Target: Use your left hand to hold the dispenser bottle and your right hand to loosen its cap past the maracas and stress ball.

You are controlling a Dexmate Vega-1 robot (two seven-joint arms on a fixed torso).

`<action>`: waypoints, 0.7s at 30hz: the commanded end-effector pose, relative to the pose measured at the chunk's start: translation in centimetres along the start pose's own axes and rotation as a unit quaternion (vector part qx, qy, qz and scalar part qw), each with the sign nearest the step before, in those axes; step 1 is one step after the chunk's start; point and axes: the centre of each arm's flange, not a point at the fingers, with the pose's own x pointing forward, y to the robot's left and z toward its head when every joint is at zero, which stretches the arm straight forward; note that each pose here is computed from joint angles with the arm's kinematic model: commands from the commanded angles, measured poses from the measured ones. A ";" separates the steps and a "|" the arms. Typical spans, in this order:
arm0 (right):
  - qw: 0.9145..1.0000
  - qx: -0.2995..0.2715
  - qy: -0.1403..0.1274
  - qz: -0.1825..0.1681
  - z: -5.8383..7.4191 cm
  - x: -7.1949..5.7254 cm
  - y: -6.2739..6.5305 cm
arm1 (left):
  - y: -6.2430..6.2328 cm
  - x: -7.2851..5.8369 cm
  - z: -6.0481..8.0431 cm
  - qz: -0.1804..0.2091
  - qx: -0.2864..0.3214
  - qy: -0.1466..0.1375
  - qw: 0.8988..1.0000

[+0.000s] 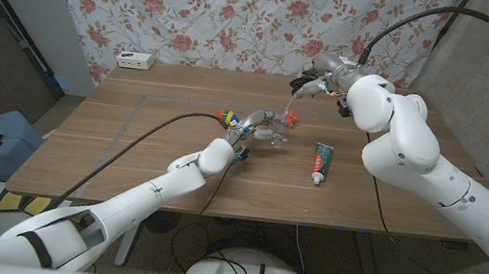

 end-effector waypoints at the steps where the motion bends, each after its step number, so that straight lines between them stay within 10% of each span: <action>1: 1.000 0.013 -0.009 -0.007 0.0 -0.8 -0.7 | 0.0 -0.8 -0.3 0.003 0.003 0.011 1.000; 21: 0.999 0.036 -0.010 -0.002 -0.6 -1.5 -1.8 | 0.1 -1.8 -0.7 0.005 0.006 0.023 1.000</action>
